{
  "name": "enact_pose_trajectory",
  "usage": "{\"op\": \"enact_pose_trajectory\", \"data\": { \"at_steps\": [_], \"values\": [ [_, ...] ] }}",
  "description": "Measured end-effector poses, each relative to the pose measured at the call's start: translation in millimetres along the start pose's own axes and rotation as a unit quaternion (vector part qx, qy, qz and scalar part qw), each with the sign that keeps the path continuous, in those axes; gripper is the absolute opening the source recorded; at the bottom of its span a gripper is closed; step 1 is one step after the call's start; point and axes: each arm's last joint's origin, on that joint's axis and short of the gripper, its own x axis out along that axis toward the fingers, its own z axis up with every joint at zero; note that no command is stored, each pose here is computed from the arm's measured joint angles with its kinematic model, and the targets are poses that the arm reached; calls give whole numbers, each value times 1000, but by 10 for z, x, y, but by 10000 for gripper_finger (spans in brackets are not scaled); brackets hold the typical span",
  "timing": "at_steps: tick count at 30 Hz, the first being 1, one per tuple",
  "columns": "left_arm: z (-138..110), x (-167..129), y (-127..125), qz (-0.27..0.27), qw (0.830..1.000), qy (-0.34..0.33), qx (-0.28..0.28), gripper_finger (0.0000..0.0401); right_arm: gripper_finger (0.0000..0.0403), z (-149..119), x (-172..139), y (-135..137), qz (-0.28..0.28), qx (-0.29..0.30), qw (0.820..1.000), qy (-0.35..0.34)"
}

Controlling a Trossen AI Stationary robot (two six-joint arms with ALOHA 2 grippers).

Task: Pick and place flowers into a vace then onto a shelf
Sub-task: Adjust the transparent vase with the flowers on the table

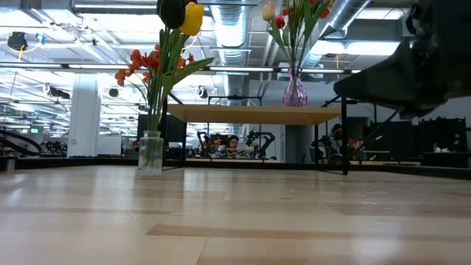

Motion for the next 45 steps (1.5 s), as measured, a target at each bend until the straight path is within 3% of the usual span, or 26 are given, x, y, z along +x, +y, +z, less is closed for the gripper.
{"op": "enact_pose_trajectory", "data": {
  "at_steps": [2,4,7,13,21,26,31,36,45],
  "values": [
    [53,20,-128,27,1000,3,10,183,27,-19,28,20,-3,5,1000,0],
    [31,67,-237,88,995,28,29,183,24,-36,67,38,-8,4,1000,0],
    [-104,159,-425,188,977,64,71,183,20,-42,144,70,-18,-5,1000,-2],
    [-399,261,-796,290,949,70,101,183,16,-33,421,104,-53,-11,999,-8],
    [-758,360,-1166,275,954,77,95,183,3,-81,918,55,-8,1,1000,2],
    [-948,410,-1311,265,954,88,110,183,1,32,1212,-46,13,8,1000,-9],
    [-1051,453,-1357,267,952,93,115,183,0,97,1506,-142,-22,19,1000,12],
    [-1067,459,-1365,268,953,91,108,183,0,-38,1773,-164,-67,17,997,43],
    [-1077,456,-1360,260,947,108,153,183,0,-478,2170,-34,-73,24,997,24]
  ]
}}
